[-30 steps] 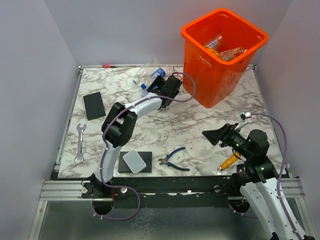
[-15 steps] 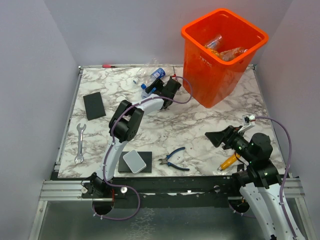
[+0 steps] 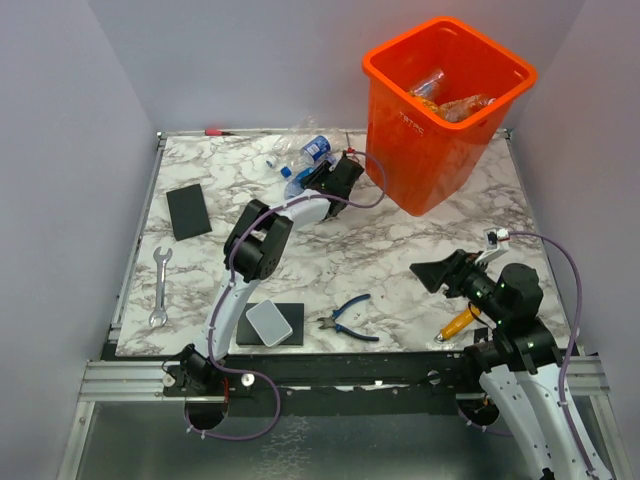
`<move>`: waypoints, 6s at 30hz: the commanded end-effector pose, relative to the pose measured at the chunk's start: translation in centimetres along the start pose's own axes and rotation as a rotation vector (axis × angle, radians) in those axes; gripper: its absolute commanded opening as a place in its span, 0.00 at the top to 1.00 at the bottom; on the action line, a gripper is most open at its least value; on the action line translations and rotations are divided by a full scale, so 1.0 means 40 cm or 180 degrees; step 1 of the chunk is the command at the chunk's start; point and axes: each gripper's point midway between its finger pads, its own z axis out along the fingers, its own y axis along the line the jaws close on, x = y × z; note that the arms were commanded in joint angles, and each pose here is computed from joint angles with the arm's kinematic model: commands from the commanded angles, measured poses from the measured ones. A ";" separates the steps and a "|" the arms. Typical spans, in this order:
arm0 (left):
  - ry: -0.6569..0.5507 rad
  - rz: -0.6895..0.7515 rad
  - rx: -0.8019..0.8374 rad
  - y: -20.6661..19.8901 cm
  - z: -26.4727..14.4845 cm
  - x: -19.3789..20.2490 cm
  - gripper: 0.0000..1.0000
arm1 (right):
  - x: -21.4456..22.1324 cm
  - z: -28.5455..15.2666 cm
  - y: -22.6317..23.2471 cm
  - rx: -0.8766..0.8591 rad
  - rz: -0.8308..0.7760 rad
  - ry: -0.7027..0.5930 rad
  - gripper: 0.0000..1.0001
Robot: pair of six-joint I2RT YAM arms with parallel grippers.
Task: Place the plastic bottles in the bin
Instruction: Pick up the plastic bottle at the center of the board, then place the plastic bottle in the trash bin.
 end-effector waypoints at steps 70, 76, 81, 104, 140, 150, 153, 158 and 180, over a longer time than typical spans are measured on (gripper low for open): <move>-0.3393 -0.2367 0.4917 0.111 -1.142 -0.012 0.88 | -0.244 0.165 0.482 -0.1053 -0.0955 -0.0586 0.26; -0.3376 -0.2361 0.4883 0.106 -1.135 -0.011 0.88 | -0.241 0.168 0.499 -0.1030 -0.0883 -0.0382 0.22; -0.3379 -0.2367 0.4813 0.107 -1.128 -0.011 0.89 | -0.234 0.157 0.507 -0.0939 -0.0903 -0.0092 0.22; -0.3394 -0.2413 0.4682 0.115 -1.118 -0.012 0.89 | -0.177 0.171 0.479 -0.0690 -0.0982 0.0485 0.48; -0.2988 -0.3845 0.1221 0.470 -0.834 0.120 0.01 | -0.946 -0.120 0.521 0.1294 -0.1550 -0.3107 1.00; -0.2708 -0.4085 0.0760 0.515 -0.800 0.174 0.01 | -1.144 0.007 0.326 0.1984 -0.1258 -0.3452 1.00; -0.2695 -0.4102 0.0760 0.517 -0.800 0.173 0.01 | -1.169 0.064 0.191 0.2142 -0.0971 -0.3259 1.00; -0.2707 -0.4129 0.0806 0.515 -0.803 0.171 0.01 | -1.162 0.171 0.028 0.2338 -0.0851 -0.2909 1.00; -0.2700 -0.4121 0.0938 0.498 -0.805 0.157 0.01 | -0.887 0.555 0.024 0.0900 -0.0749 -0.0992 1.00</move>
